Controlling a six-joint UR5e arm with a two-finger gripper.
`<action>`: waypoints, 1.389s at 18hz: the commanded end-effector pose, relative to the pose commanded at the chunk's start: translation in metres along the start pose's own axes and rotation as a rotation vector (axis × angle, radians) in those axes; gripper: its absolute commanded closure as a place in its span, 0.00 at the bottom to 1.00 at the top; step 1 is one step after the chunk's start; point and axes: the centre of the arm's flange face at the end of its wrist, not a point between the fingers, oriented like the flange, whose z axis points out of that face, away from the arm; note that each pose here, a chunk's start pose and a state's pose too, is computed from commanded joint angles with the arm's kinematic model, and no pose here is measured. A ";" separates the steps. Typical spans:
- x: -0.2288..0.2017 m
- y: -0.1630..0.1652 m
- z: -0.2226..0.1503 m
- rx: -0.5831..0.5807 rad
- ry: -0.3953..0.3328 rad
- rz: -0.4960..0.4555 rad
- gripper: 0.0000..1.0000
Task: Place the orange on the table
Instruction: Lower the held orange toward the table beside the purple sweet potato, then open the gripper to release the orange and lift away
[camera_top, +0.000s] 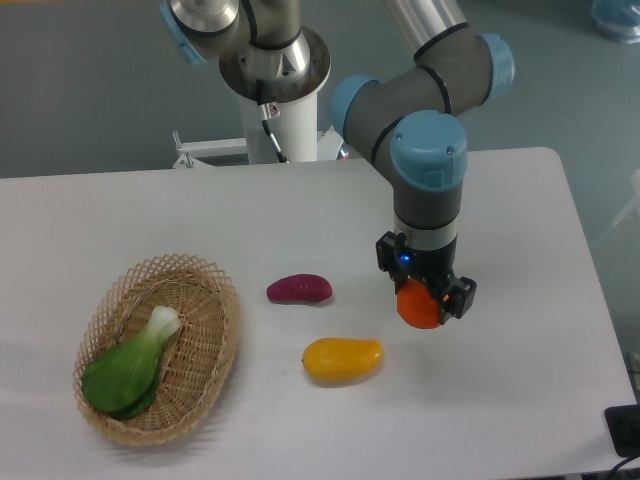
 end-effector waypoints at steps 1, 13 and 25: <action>0.006 0.003 0.006 -0.003 0.013 -0.002 0.30; 0.066 0.030 0.066 -0.031 0.087 0.068 0.29; 0.092 0.036 0.090 -0.052 0.102 0.098 0.00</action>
